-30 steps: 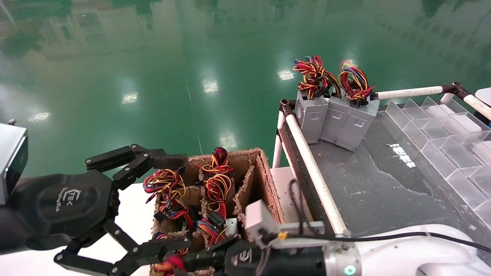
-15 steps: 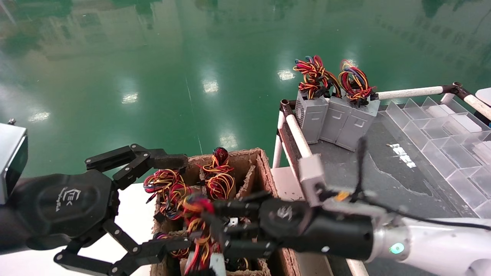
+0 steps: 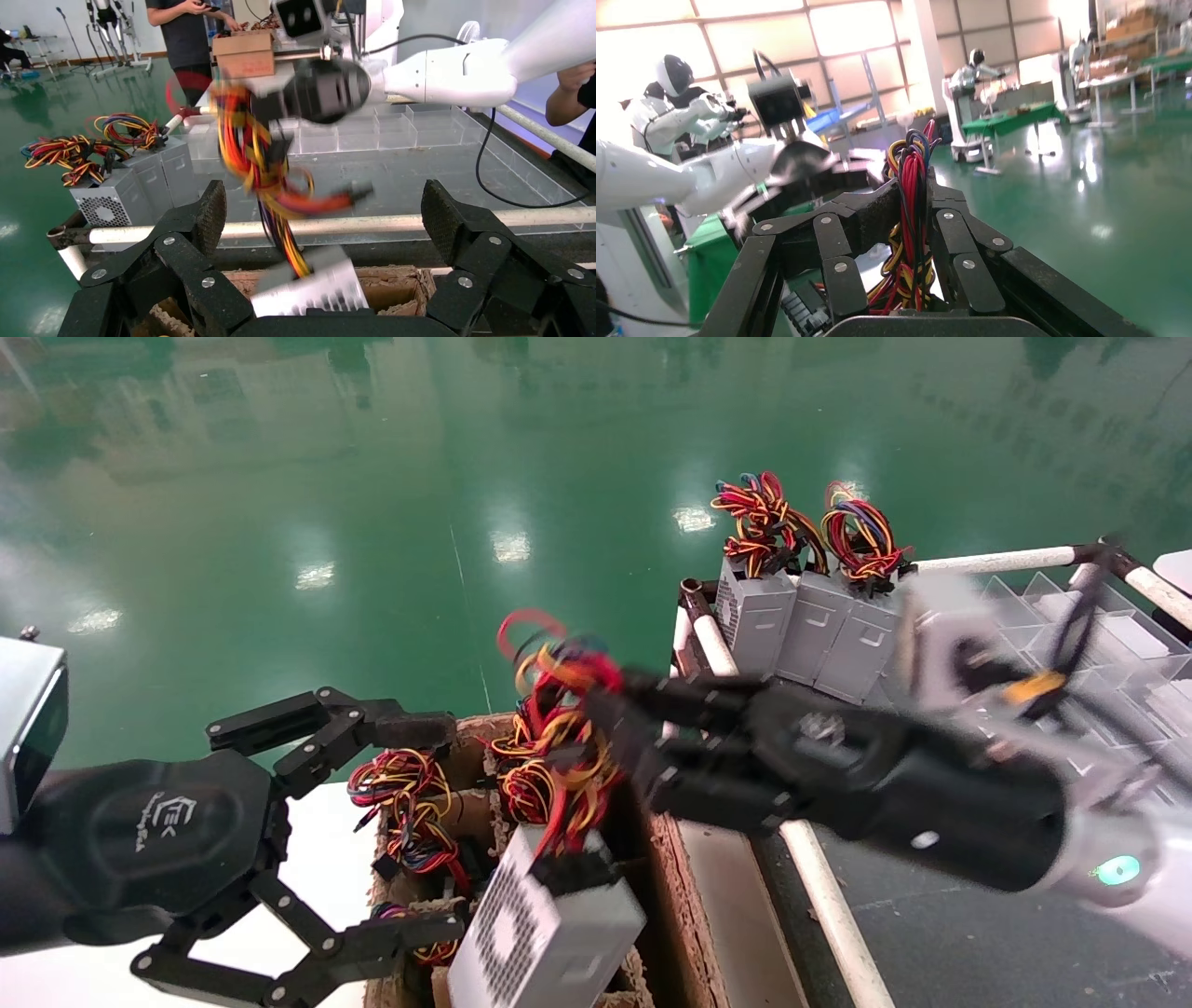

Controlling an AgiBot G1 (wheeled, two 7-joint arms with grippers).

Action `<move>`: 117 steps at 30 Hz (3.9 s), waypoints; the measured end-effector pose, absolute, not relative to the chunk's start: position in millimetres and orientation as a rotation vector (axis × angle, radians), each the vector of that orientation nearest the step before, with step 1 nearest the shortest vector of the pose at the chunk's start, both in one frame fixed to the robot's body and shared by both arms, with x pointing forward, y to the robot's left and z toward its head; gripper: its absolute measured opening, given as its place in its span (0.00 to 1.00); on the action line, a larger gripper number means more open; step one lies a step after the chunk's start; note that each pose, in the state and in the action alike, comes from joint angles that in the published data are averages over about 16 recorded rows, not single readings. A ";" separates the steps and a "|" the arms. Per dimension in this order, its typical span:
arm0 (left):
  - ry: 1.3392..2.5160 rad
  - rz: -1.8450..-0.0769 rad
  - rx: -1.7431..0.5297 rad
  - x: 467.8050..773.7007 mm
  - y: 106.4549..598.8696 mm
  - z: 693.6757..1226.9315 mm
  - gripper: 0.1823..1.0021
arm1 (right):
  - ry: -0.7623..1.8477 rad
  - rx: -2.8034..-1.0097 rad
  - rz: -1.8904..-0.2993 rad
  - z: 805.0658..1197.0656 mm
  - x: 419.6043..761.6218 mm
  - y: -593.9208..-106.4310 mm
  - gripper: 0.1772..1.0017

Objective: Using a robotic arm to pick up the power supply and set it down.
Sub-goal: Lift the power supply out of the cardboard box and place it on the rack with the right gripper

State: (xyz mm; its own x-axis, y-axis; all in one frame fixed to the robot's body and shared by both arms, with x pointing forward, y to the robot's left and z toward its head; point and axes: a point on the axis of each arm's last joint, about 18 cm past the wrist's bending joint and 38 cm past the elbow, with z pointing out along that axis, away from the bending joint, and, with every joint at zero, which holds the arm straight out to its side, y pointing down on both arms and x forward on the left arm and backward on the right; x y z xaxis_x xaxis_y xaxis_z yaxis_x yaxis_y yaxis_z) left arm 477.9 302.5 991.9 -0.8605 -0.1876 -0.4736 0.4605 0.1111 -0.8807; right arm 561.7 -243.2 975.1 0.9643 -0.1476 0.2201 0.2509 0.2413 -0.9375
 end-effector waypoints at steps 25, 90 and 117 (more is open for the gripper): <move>1.920 -1.800 0.265 477.9 302.5 991.9 1.00 | 0.039 -1.261 -0.611 1033.8 554.2 -373.4 0.02; 1.920 -1.800 0.264 478.0 302.6 991.8 1.00 | 0.337 -1.280 -0.989 1065.8 637.9 -421.0 0.02; 1.920 -1.800 0.264 478.0 302.6 991.8 1.00 | 0.397 -1.352 -1.067 1066.8 697.1 -362.8 0.02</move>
State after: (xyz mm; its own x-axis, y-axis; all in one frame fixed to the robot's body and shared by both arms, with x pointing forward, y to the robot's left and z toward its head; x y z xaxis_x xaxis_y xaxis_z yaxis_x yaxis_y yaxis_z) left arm 478.0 302.6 991.8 -0.8606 -0.1881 -0.4733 0.4602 0.1109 -0.8809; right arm 697.1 -362.8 1066.8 0.5040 -0.7975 0.3315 0.3866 -0.1349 -0.9123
